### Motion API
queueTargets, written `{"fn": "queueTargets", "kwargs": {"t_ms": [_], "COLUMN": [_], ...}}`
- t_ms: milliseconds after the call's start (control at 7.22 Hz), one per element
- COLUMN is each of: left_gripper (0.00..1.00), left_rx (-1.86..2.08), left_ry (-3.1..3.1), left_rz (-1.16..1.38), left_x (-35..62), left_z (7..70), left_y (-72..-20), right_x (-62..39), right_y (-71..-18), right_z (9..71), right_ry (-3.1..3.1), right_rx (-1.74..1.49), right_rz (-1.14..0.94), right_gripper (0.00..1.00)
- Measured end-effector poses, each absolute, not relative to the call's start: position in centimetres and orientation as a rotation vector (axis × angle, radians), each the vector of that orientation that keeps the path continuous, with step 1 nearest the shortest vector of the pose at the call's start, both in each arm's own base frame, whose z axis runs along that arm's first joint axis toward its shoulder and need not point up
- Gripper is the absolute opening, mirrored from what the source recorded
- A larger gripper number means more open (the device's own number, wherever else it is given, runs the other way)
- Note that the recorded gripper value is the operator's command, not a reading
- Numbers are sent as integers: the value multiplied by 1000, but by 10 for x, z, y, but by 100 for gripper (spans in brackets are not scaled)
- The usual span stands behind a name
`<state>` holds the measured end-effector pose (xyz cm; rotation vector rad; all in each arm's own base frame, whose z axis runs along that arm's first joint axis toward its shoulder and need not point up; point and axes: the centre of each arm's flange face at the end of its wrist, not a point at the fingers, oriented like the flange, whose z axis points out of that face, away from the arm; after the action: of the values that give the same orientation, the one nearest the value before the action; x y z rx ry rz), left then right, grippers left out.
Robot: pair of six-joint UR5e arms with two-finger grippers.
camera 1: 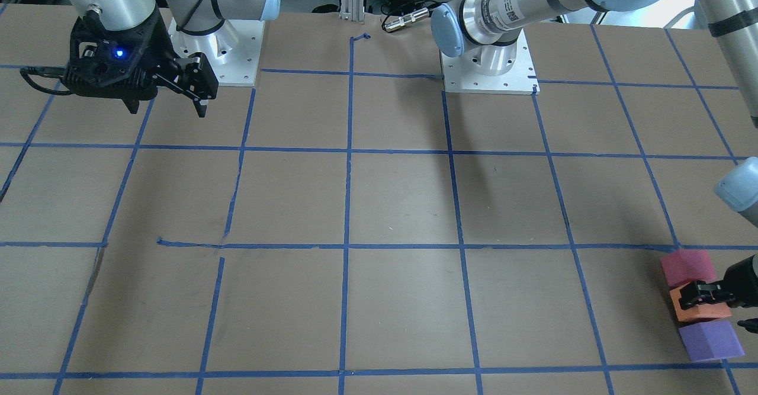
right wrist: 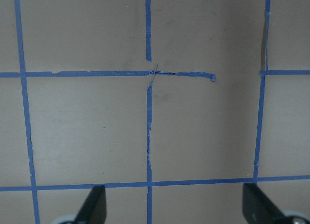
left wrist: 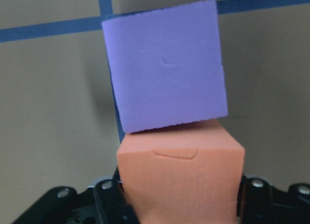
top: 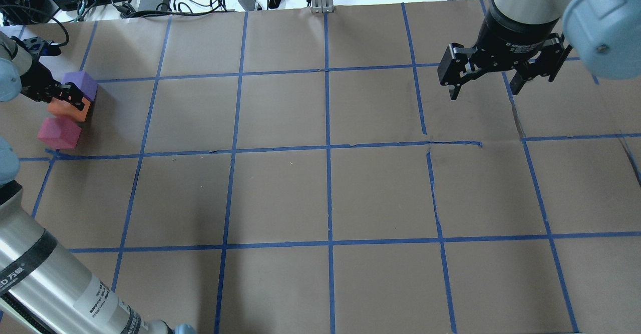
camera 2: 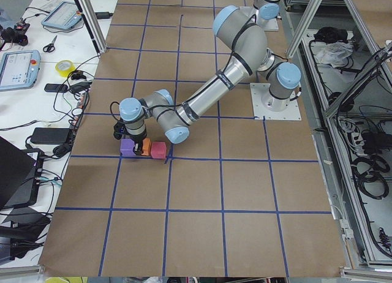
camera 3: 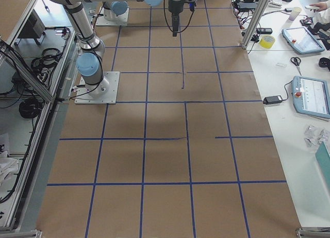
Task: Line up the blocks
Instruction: 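Lower the orange cube between the purple and pink cubes with the left gripper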
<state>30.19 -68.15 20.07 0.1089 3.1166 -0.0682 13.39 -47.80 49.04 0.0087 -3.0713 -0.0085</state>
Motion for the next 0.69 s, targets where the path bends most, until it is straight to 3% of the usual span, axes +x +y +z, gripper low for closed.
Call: {"fn": "queueTargets", "kwargs": {"t_ms": [693], "left_gripper": [0], "left_rx": [65], "left_ry": [3123], "left_rz": [-58], "left_x": [304], "left_z": [194], "left_y": [-678], "right_x": [133], "right_y": [-477], "right_z": [489], "right_ry": [-3069], "right_rx": [19], "right_rz": [-14], "right_gripper": [100]}}
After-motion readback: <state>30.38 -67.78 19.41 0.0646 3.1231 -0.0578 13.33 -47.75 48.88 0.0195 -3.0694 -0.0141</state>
